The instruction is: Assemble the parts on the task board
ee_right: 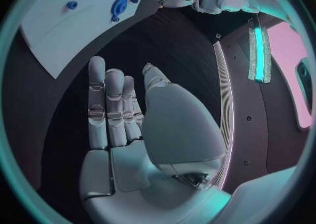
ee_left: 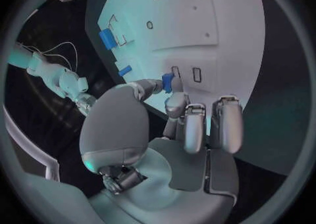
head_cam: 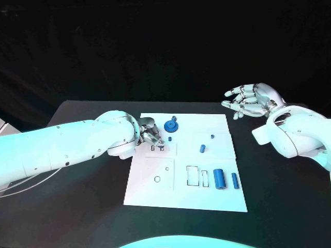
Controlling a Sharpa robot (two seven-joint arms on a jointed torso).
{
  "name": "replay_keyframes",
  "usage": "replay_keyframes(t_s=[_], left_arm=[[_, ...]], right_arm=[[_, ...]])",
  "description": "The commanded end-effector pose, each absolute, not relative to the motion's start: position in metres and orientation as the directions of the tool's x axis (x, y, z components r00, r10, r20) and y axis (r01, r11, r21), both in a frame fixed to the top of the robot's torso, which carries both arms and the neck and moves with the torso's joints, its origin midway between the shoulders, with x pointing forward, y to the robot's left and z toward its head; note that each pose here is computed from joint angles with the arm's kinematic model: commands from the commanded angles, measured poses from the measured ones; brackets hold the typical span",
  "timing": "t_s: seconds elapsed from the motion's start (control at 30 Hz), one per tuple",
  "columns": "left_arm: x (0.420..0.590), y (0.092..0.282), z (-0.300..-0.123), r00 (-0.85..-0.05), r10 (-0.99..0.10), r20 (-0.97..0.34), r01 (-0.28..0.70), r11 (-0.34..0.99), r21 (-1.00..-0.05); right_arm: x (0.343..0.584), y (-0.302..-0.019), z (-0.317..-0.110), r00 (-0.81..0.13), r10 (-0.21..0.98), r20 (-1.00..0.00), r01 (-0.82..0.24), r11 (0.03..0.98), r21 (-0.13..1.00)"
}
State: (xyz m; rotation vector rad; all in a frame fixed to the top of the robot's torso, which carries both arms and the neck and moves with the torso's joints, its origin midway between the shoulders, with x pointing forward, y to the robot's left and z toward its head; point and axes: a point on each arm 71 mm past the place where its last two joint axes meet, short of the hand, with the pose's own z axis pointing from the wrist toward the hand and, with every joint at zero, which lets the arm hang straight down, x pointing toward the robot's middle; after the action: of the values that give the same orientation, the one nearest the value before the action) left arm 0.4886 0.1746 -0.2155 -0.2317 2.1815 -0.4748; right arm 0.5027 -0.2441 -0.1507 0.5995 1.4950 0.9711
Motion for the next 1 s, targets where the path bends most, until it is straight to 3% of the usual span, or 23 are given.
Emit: replay_keyframes(t_s=[0.03, 1.0], left_arm=[[0.4899, 0.1732, -0.2154, -0.596, -0.308, -0.742, 0.017, 0.918, -0.395], [0.4906, 0.1653, -0.2209, -0.656, -0.257, -0.710, 0.036, 0.929, -0.369]], right_arm=[[0.5023, -0.2424, -0.1510, -0.183, 0.819, -0.543, -0.171, 0.518, 0.838], [0.5027, -0.2413, -0.1545, -0.193, 0.818, -0.542, -0.165, 0.518, 0.840]])
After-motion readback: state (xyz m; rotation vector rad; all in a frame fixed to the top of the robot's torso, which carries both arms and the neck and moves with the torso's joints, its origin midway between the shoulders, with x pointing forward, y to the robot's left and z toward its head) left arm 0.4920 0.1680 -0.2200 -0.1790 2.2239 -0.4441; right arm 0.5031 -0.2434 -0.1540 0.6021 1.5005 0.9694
